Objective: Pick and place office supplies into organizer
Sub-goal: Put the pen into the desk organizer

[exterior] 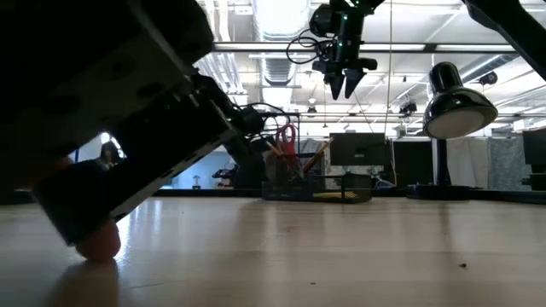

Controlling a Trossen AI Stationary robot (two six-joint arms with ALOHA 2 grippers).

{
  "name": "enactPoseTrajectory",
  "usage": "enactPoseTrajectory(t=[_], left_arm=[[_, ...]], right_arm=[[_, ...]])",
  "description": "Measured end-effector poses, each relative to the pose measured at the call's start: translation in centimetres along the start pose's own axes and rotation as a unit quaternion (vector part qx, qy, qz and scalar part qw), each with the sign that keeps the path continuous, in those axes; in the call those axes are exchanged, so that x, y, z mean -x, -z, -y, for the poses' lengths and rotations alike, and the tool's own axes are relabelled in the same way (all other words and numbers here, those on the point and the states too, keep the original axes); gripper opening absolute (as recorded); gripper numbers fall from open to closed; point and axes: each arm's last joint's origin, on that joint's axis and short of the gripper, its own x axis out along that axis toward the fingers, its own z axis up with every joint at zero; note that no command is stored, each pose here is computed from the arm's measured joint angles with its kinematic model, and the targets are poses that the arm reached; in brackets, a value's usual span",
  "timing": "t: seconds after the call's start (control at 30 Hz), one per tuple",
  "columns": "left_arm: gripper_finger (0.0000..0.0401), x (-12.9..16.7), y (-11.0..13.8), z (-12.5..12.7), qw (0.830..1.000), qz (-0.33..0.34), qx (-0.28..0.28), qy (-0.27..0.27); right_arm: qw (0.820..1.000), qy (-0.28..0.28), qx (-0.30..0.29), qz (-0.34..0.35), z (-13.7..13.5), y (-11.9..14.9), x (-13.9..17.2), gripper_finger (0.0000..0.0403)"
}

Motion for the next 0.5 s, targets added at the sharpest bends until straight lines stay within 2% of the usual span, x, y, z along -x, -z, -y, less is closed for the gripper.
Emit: enactPoseTrajectory(t=[0.17, 0.5], left_arm=[[0.015, 0.0, -0.9, -0.7, 1.0, -0.001, 0.007, 0.005], [0.015, -1.1, -1.9, -1.2, 0.998, -0.053, 0.007, 0.021]], right_arm=[[1.0, 0.0, 0.008, 0.0, 0.0, 0.0, 0.0, 0.0201], [1.0, 0.0, 0.015, 0.0, 0.0, 0.0, 0.0, 0.0201]])
